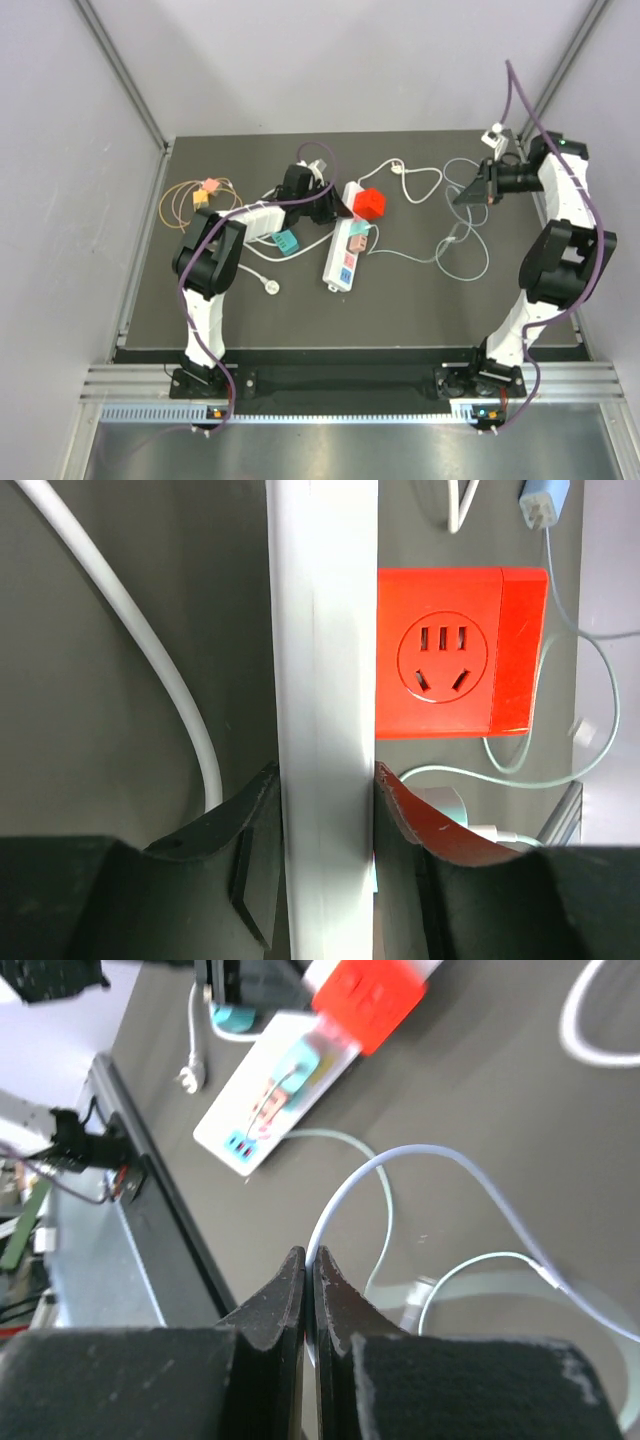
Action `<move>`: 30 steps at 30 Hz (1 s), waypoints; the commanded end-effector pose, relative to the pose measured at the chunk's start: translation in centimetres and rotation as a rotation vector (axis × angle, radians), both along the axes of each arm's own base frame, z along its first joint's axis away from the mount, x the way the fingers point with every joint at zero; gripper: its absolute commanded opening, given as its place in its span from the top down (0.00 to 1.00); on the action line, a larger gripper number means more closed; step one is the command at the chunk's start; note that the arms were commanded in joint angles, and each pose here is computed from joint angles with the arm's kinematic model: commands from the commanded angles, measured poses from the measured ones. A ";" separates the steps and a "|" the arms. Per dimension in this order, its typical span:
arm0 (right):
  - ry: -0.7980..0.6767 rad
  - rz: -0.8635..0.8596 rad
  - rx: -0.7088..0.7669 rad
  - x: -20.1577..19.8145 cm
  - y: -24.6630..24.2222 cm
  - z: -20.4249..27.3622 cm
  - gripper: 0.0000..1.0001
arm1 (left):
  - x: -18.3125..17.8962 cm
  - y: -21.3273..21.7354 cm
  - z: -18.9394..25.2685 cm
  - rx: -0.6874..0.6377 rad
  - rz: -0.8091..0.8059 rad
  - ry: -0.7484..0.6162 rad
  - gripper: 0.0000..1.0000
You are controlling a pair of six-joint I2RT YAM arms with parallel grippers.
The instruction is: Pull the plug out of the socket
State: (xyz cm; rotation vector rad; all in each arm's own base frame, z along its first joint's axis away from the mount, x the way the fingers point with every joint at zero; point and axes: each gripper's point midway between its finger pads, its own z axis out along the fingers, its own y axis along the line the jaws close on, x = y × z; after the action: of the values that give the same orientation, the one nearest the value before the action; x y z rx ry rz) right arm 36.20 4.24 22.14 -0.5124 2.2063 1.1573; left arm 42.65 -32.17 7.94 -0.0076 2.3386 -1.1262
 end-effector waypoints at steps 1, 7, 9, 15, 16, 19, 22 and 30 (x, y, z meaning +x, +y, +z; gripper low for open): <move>0.102 0.060 0.051 -4.0 1.7 -0.3 1.00 | 3.0 -0.9 5.3 -0.065 0.025 -0.129 1.00; 0.096 0.071 -0.017 -5.7 1.5 -0.6 1.00 | 3.9 -0.4 4.5 -0.036 0.074 -0.113 1.00; 0.067 0.067 -0.052 -6.0 1.1 -0.2 1.00 | 3.9 -0.4 4.4 -0.030 0.068 -0.118 1.00; -0.105 -0.144 -0.173 -2.2 -4.9 3.6 1.00 | 2.8 -0.3 4.2 -0.021 0.009 -0.153 1.00; -0.138 -0.203 -0.259 -1.3 -6.6 4.1 1.00 | 2.6 -0.3 4.3 -0.019 -0.005 -0.162 1.00; -0.255 -0.384 -0.441 2.7 -10.4 5.0 1.00 | 1.7 -0.1 4.6 -0.020 -0.029 -0.176 1.00; -0.324 -0.475 -0.564 5.8 -11.8 5.0 1.00 | 0.9 0.0 5.3 -0.026 -0.053 -0.200 1.00; -0.279 -0.528 -0.633 12.3 -12.6 -2.2 0.95 | -0.9 0.4 6.0 -0.063 -0.054 -0.201 1.00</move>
State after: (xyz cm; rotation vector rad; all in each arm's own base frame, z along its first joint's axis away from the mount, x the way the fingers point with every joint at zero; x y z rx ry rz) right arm 45.27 -6.41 22.98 -0.3558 2.2217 0.2012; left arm 40.95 -30.64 7.54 0.0453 2.3514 -1.0708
